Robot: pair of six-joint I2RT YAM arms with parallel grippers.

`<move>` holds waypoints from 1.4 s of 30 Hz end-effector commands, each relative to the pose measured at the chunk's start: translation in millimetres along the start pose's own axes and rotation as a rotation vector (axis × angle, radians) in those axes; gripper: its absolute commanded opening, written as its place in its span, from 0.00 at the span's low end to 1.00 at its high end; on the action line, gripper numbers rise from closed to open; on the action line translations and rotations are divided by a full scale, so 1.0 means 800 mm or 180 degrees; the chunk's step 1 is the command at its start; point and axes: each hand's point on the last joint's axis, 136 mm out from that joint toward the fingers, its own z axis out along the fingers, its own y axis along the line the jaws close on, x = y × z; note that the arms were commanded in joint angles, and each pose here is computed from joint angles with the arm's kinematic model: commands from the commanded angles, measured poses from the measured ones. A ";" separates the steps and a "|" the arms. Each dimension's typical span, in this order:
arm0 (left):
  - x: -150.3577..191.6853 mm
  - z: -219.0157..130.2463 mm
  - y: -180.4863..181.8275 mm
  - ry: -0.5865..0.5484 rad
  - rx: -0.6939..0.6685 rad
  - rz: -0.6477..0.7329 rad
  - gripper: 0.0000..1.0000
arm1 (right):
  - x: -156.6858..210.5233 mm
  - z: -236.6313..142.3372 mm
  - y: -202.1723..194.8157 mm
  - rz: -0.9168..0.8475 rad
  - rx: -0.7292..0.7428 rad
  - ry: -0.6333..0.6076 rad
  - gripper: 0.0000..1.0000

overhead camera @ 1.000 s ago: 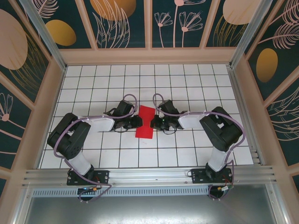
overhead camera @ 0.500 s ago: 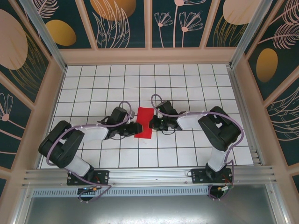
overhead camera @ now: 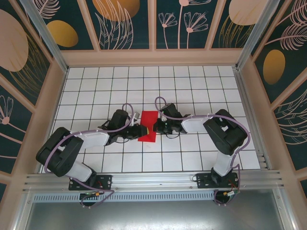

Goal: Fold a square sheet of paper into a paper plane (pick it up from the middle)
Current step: Fold the triangle a second time at the center of the table.

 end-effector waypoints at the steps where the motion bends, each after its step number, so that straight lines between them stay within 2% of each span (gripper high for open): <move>1: -0.020 0.003 -0.025 -0.0073 0.0213 0.0106 0.30 | 0.015 0.009 -0.023 0.0096 0.0248 0.0126 0.02; 10: -0.032 0.018 -0.020 -0.0097 0.0220 0.0045 0.42 | 0.006 -0.001 -0.010 0.0099 0.0129 0.0066 0.03; 18: -0.033 0.021 -0.011 -0.0123 0.0131 0.0023 0.43 | -0.018 -0.040 0.006 0.0027 0.0009 -0.0221 0.08; 24: -0.033 0.024 0.004 -0.0143 -0.0009 -0.0020 0.36 | -0.026 -0.067 0.009 0.0022 -0.0165 -0.0481 0.11; 29: -0.032 0.025 0.006 -0.0139 -0.0023 -0.0018 0.30 | -0.026 -0.073 0.030 0.0006 -0.0530 -0.0509 0.25; 32: -0.033 0.025 0.007 -0.0147 -0.0052 -0.0005 0.27 | -0.026 -0.071 0.038 0.0005 -0.0668 -0.0472 0.30; 42: -0.031 0.025 0.011 -0.0137 -0.0086 -0.0007 0.19 | -0.025 -0.056 0.044 0.0013 -0.0796 -0.0337 0.31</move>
